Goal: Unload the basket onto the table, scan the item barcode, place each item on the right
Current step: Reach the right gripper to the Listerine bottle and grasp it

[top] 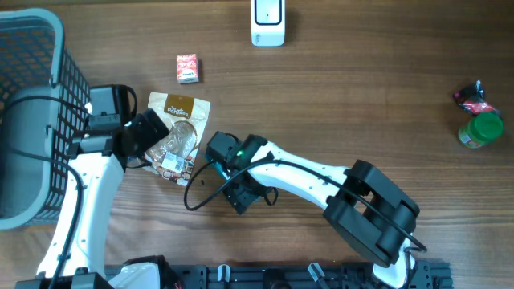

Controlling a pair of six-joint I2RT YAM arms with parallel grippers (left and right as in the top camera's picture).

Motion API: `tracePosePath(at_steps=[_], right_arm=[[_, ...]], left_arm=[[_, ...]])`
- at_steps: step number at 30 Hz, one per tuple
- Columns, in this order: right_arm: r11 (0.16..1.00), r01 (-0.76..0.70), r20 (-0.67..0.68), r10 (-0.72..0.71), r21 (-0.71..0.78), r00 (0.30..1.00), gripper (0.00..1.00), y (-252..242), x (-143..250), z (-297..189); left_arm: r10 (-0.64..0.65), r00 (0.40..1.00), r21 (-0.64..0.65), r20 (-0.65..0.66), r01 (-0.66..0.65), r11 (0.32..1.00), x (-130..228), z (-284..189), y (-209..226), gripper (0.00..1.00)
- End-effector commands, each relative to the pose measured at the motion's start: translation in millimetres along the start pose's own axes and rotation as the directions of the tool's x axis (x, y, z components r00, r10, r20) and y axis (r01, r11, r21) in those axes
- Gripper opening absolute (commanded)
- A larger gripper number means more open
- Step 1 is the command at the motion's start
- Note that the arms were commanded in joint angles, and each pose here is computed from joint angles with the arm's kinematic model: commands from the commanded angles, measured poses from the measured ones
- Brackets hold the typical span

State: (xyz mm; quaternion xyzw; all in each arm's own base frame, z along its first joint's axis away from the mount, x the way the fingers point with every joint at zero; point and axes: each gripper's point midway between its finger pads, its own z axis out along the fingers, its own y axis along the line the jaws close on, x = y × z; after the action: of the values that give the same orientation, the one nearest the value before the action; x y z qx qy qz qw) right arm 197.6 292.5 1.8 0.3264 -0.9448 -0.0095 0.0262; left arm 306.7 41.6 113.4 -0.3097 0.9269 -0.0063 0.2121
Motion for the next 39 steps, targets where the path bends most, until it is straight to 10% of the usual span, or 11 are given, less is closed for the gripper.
tracePosePath(at_steps=[1, 13, 24, 39], right_arm=[[0.998, -0.03, 0.025, 0.029, 0.061, 0.999, 0.85, -12, -1, 3], [0.999, -0.028, 0.061, 0.026, 0.025, 0.998, 0.4, -5, -10, 5], [0.991, -0.081, 0.069, 0.088, -0.103, 0.994, 0.28, 9, -24, -19], [0.791, -0.256, -0.02, 0.295, -0.556, 0.955, 0.49, -14, -50, -129]], left_arm=[[0.016, 1.0, -0.036, 0.015, -0.016, 0.999, -10, 2, 19, 1.0], [0.072, 0.997, -0.009, -0.002, -0.072, 0.997, -10, 3, 19, 1.0], [0.072, 0.997, 0.002, -0.008, -0.072, 0.997, -8, 3, 17, 1.0], [0.065, 0.998, 0.005, -0.011, -0.065, 0.998, -8, 3, 17, 1.0]])
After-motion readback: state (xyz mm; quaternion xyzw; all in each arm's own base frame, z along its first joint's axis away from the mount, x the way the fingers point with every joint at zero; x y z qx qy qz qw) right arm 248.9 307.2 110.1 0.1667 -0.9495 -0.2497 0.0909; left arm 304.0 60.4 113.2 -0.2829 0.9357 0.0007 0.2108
